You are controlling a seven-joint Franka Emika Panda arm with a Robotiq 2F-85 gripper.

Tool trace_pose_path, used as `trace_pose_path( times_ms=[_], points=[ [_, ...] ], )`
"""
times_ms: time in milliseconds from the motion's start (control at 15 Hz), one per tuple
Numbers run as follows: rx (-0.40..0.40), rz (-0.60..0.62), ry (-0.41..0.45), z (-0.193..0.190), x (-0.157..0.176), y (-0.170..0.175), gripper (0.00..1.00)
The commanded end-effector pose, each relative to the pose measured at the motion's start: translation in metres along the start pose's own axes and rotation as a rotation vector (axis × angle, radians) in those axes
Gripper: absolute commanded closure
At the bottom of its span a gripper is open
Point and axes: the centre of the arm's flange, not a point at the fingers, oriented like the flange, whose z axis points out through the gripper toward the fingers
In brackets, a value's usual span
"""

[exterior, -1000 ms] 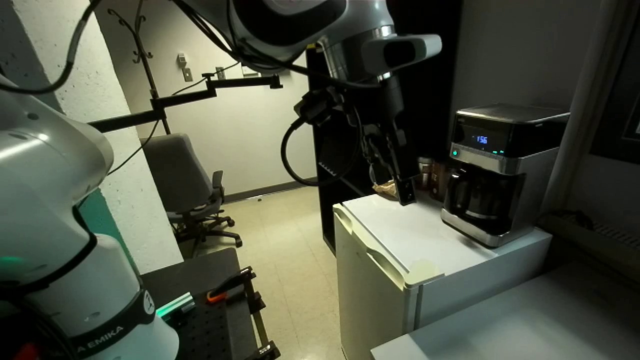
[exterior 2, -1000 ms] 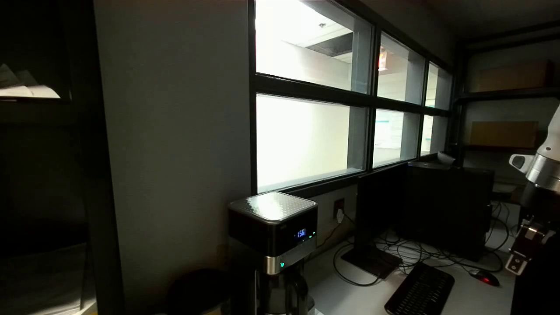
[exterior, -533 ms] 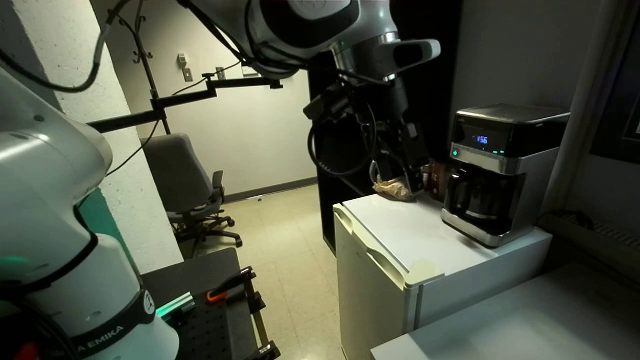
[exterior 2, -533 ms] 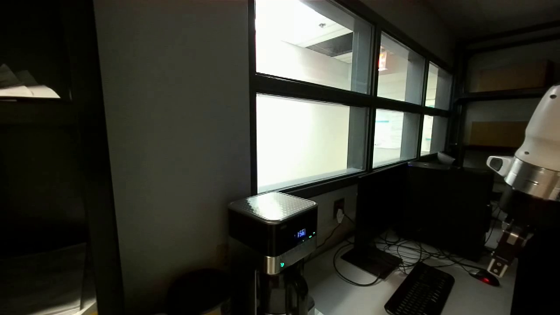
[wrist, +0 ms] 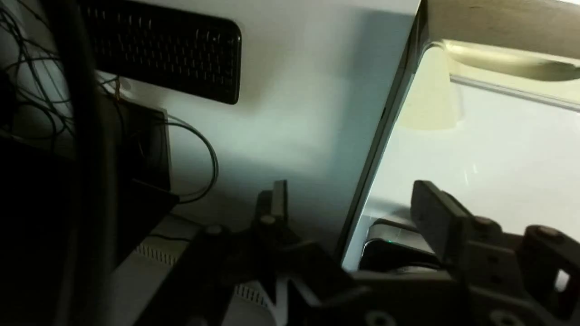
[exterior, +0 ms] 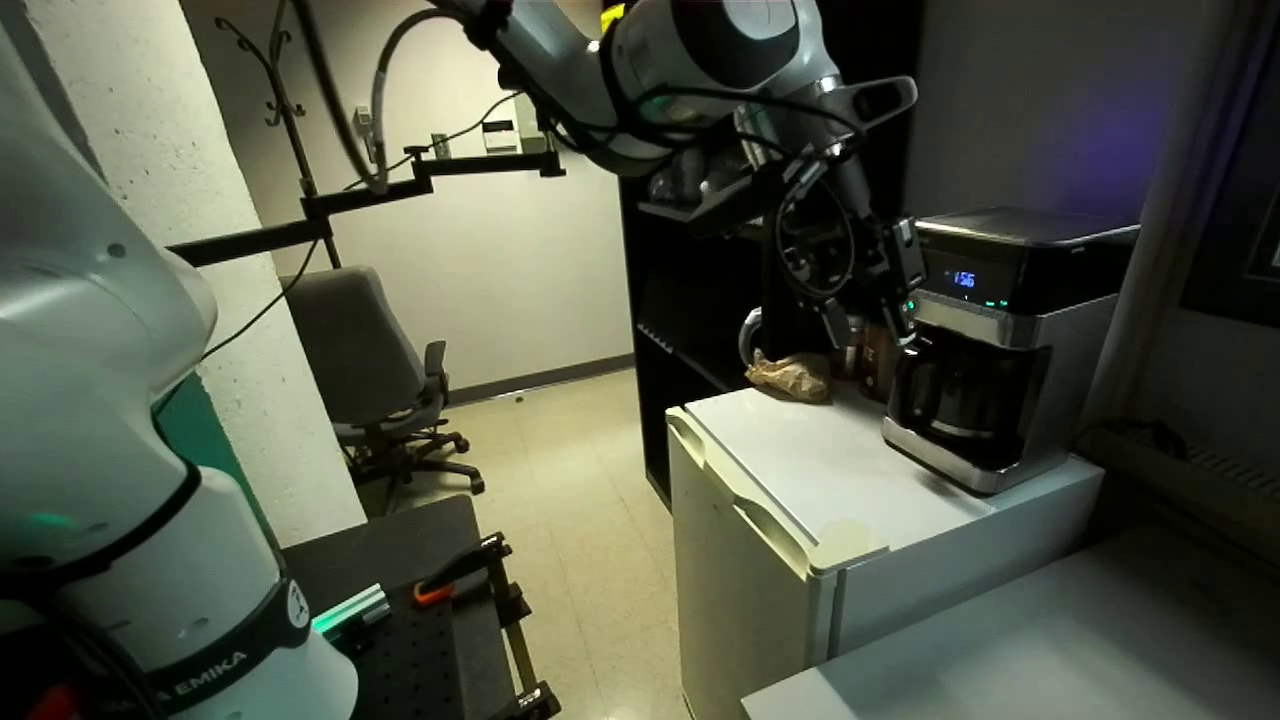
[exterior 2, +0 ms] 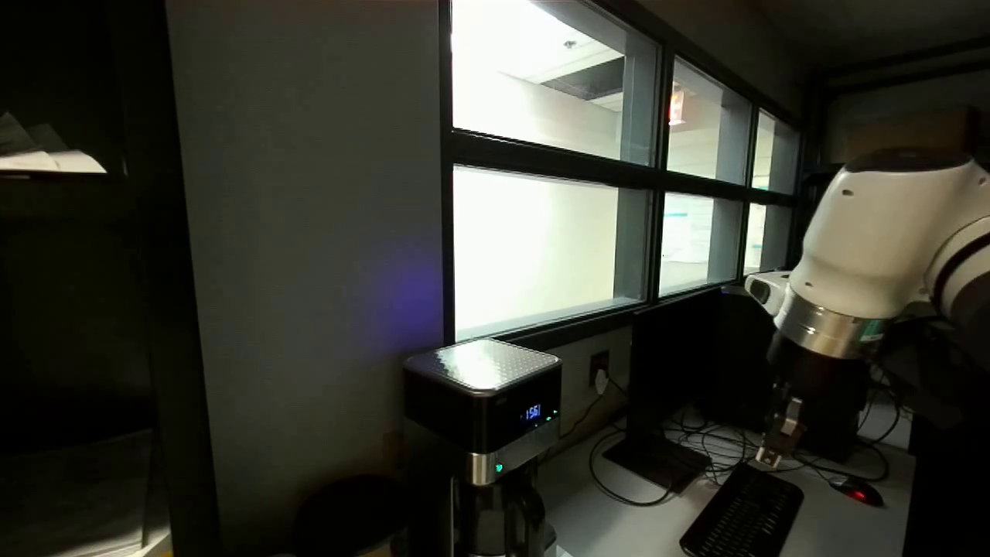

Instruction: Turn off the coffeemaker.

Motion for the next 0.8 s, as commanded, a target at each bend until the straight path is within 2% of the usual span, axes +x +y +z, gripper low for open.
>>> trace_pose_path(
  times_ms=[0,333,733],
  points=[
    [-0.050,-0.066,0.025,0.028,0.056,-0.014,0.62],
    [-0.098,-0.144,0.056,0.059,0.097,-0.031,0.98],
    [-0.163,-0.180,0.113,0.070,0.131,-0.042,1.00]
  ],
)
